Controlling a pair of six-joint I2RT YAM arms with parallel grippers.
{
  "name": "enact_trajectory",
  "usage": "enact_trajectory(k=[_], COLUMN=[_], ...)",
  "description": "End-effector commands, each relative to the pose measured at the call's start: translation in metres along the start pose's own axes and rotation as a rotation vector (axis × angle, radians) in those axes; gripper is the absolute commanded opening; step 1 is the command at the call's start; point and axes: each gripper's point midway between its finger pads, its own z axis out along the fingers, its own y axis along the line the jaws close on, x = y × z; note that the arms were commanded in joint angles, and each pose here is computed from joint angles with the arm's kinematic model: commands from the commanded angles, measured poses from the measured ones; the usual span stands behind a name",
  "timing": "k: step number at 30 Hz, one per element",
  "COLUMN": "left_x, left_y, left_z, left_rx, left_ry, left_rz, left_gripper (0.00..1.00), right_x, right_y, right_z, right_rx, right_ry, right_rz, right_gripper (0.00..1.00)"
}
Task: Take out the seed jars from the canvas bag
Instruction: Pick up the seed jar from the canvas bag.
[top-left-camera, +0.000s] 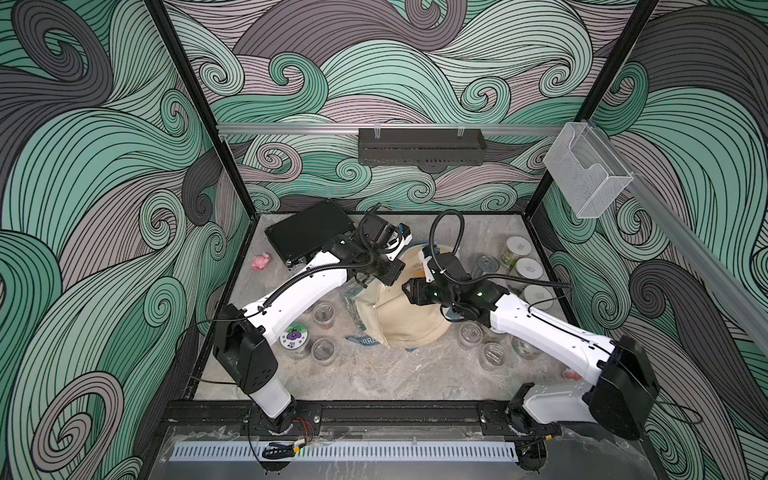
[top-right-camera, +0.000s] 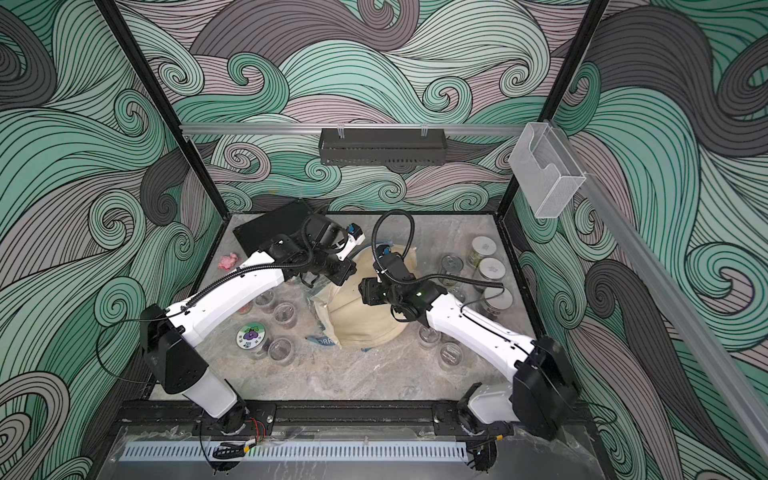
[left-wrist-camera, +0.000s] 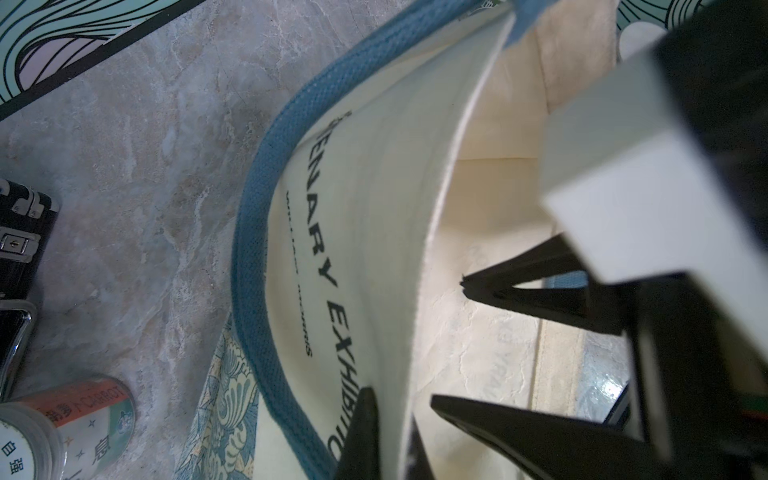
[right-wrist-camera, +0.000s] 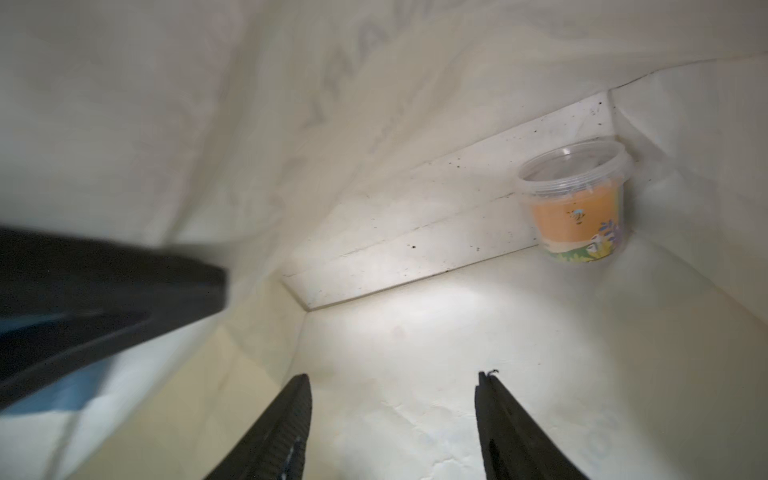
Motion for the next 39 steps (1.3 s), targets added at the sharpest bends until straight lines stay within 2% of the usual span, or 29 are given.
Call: enact_trajectory(k=[1, 6, 9, 12, 19, 29, 39], left_x=[-0.01, -0.009, -0.007, -0.007, -0.008, -0.011, -0.012], left_y=[0.001, 0.006, 0.007, 0.009, 0.015, 0.022, 0.024], left_z=[0.001, 0.003, 0.006, 0.008, 0.01, 0.012, 0.015], left_rx=[-0.018, -0.04, -0.041, -0.037, -0.014, 0.058, 0.084], left_ry=[-0.037, -0.029, -0.02, -0.016, -0.016, -0.026, -0.023], left_rz=[0.026, 0.027, 0.024, 0.018, -0.016, -0.077, -0.1], left_gripper=[0.03, 0.04, 0.04, 0.04, 0.04, 0.04, 0.04], right_x=[-0.019, -0.023, -0.023, -0.023, -0.025, -0.029, -0.027], right_y=[-0.01, -0.028, -0.039, -0.046, -0.06, -0.08, -0.097], right_z=[0.011, 0.031, 0.04, 0.05, 0.072, 0.094, 0.112], right_rx=[0.096, 0.195, 0.241, 0.266, 0.292, 0.318, 0.296], right_ry=[-0.065, -0.047, -0.034, -0.02, 0.001, 0.019, 0.05], right_rz=[-0.089, -0.128, -0.135, -0.141, -0.141, -0.171, -0.129], right_gripper=[0.64, 0.66, 0.72, 0.78, 0.84, 0.84, 0.84])
